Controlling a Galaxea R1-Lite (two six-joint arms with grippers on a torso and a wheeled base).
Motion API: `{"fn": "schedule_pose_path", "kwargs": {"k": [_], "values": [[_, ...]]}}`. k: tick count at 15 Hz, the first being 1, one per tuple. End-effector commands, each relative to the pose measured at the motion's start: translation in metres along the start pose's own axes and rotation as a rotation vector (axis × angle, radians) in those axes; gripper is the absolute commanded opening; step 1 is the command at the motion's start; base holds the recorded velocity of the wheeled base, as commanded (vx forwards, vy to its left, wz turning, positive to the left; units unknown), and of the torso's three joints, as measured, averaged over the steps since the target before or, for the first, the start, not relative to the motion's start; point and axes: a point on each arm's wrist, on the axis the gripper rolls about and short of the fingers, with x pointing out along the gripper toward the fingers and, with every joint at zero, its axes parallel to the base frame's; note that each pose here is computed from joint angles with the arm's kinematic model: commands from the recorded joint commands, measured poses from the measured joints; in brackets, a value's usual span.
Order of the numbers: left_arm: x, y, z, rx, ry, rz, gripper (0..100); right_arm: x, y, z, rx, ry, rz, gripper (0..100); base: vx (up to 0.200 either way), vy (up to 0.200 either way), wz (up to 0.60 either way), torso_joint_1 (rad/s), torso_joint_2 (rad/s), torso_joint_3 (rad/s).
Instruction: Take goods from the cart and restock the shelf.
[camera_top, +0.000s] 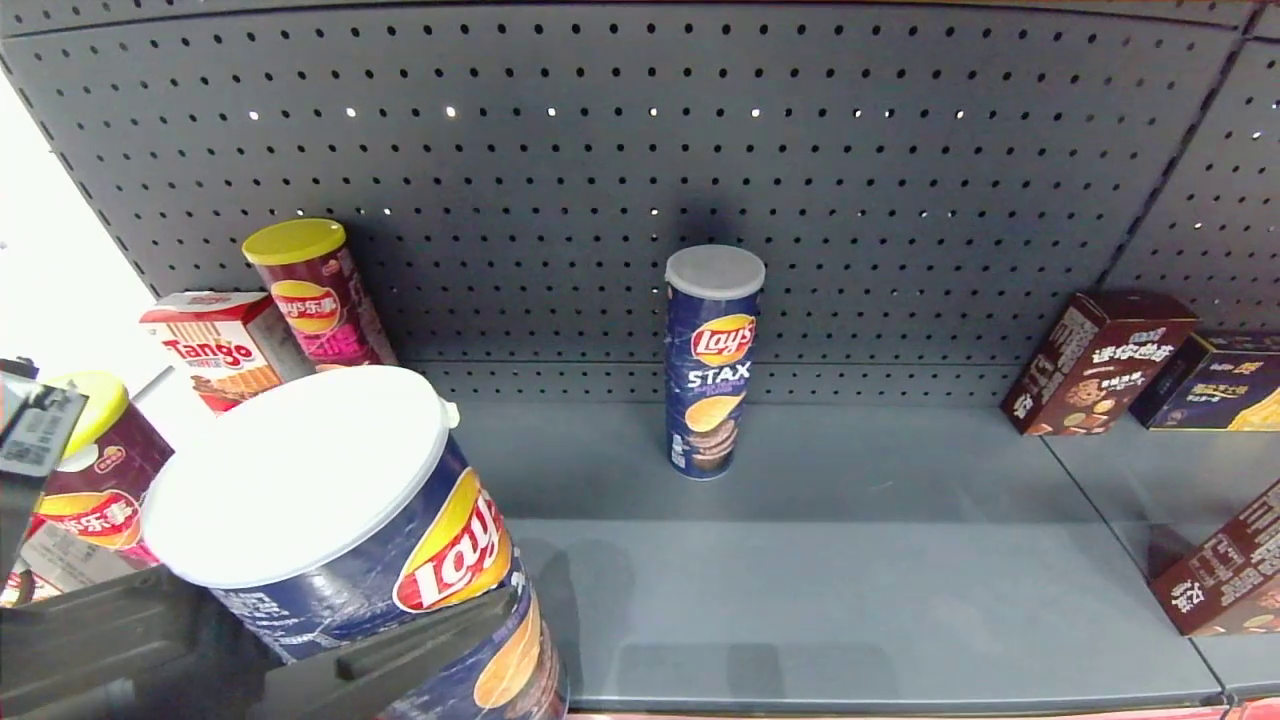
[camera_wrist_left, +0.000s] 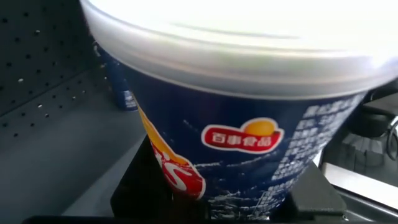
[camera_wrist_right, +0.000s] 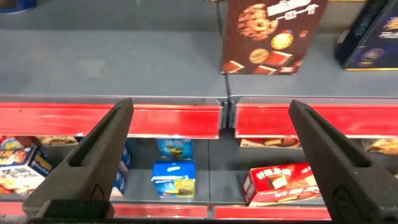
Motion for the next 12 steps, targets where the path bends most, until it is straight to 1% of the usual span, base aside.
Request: {"fn": "schedule_pose_path", "kwargs": {"k": [1,3,4,5,6,7,8,9,10,11,12], "values": [[0.000,0.000,-0.001,-0.002,0.002,-0.003,0,0.000,0.000,0.000,0.000,0.001,0.001,100,0.000,0.000,0.00,0.000,0.00,0.000],[0.000,-0.001,0.000,-0.003,0.000,-0.027,0,0.001,0.000,0.001,-0.004,0.021,0.018,100,0.000,0.000,0.00,0.000,0.00,0.000],[0.001,-0.001,0.000,-0.003,-0.002,-0.035,0,-0.001,0.000,0.014,-0.009,-0.010,0.038,100,0.000,0.000,0.00,0.000,0.00,0.000],[0.002,0.001,0.002,-0.004,-0.004,-0.033,0,0.004,0.001,0.074,0.001,-0.034,0.103,100,0.000,0.000,0.00,0.000,0.00,0.000],[0.003,0.001,-0.001,-0.010,0.008,-0.032,0,0.019,0.003,0.093,0.002,0.024,0.171,100,0.000,0.000,0.00,0.000,0.00,0.000],[0.002,0.001,-0.003,-0.009,0.011,-0.029,0,0.020,0.003,0.109,0.000,-0.025,0.186,100,0.000,0.000,0.00,0.000,0.00,0.000],[0.002,0.001,-0.003,-0.011,0.011,-0.025,0,0.029,0.004,0.121,-0.013,-0.014,0.202,100,0.000,0.000,0.00,0.000,0.00,0.000],[0.001,0.001,-0.003,-0.011,0.012,-0.019,0,0.034,0.004,0.143,-0.053,-0.057,0.203,100,0.000,0.000,0.00,0.000,0.00,0.000],[0.001,0.004,-0.002,-0.010,0.009,-0.003,0,0.042,0.005,0.160,-0.078,-0.058,0.207,100,0.000,0.000,0.00,0.000,0.00,0.000],[0.000,0.006,-0.002,-0.010,0.010,0.004,0,0.061,0.008,0.173,-0.094,-0.022,0.258,100,0.000,0.000,0.00,0.000,0.00,0.000],[0.000,0.006,-0.002,-0.011,0.008,0.005,0,0.072,0.012,0.175,-0.112,-0.011,0.323,100,0.000,0.000,0.00,0.000,0.00,0.000]]}}
